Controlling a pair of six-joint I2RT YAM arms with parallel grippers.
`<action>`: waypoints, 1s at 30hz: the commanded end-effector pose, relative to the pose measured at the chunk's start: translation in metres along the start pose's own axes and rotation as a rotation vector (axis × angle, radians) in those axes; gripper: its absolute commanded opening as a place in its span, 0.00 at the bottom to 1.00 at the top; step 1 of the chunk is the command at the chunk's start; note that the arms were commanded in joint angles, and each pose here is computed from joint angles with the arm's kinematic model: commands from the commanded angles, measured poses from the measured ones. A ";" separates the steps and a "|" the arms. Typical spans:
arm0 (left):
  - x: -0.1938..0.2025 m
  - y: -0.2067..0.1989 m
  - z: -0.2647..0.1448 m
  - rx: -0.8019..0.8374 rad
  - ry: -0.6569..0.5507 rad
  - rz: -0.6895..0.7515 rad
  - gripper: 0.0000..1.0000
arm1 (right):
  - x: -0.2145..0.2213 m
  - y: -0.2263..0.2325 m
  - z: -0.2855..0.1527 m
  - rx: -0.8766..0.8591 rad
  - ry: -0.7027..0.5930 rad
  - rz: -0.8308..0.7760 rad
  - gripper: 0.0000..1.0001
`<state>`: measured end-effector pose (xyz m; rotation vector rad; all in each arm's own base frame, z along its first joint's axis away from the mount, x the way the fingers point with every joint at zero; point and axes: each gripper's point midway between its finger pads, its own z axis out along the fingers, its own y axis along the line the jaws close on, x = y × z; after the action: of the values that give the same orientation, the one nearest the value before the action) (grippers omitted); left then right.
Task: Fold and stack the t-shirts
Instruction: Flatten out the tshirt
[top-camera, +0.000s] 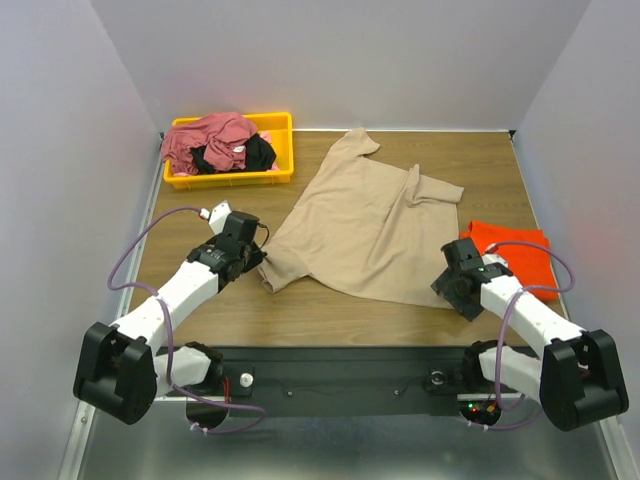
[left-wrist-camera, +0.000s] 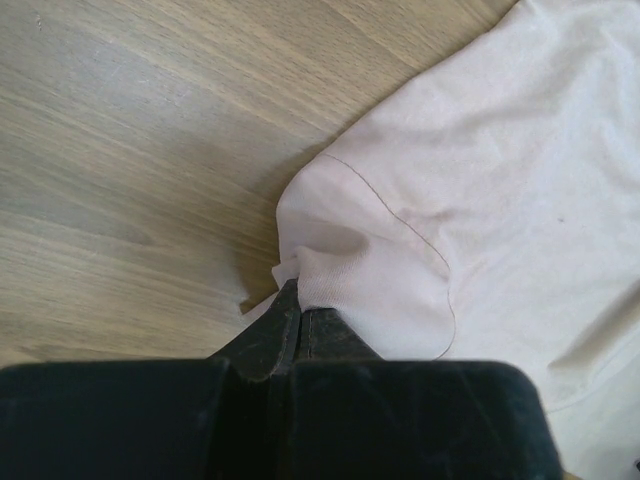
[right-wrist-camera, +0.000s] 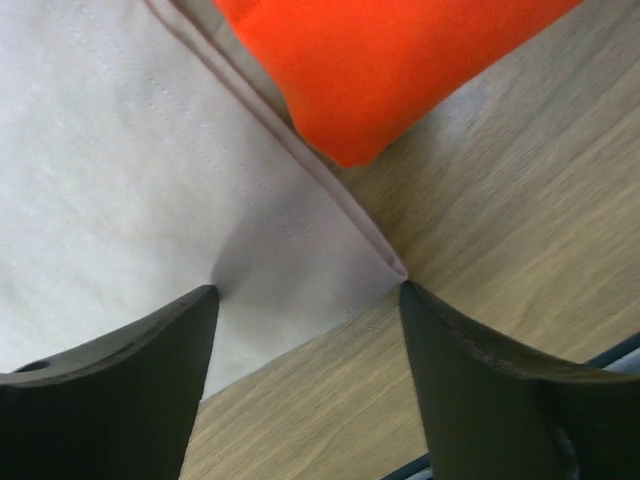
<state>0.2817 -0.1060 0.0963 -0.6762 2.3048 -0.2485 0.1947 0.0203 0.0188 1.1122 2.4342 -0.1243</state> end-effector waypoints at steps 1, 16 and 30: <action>-0.005 0.000 -0.003 0.003 -0.020 0.003 0.00 | -0.002 0.000 0.016 0.028 -0.028 0.025 0.72; -0.053 -0.031 -0.055 0.147 -0.150 -0.063 0.00 | -0.073 0.067 -0.038 -0.247 -0.239 -0.034 0.00; -0.204 -0.079 -0.331 0.714 -0.662 -0.208 0.00 | -0.186 0.079 -0.322 -0.788 -0.624 0.026 0.00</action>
<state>0.2474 -0.0894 0.4030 -0.5731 1.5948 -0.7196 0.2720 0.0386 0.3247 0.6911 1.7907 0.3698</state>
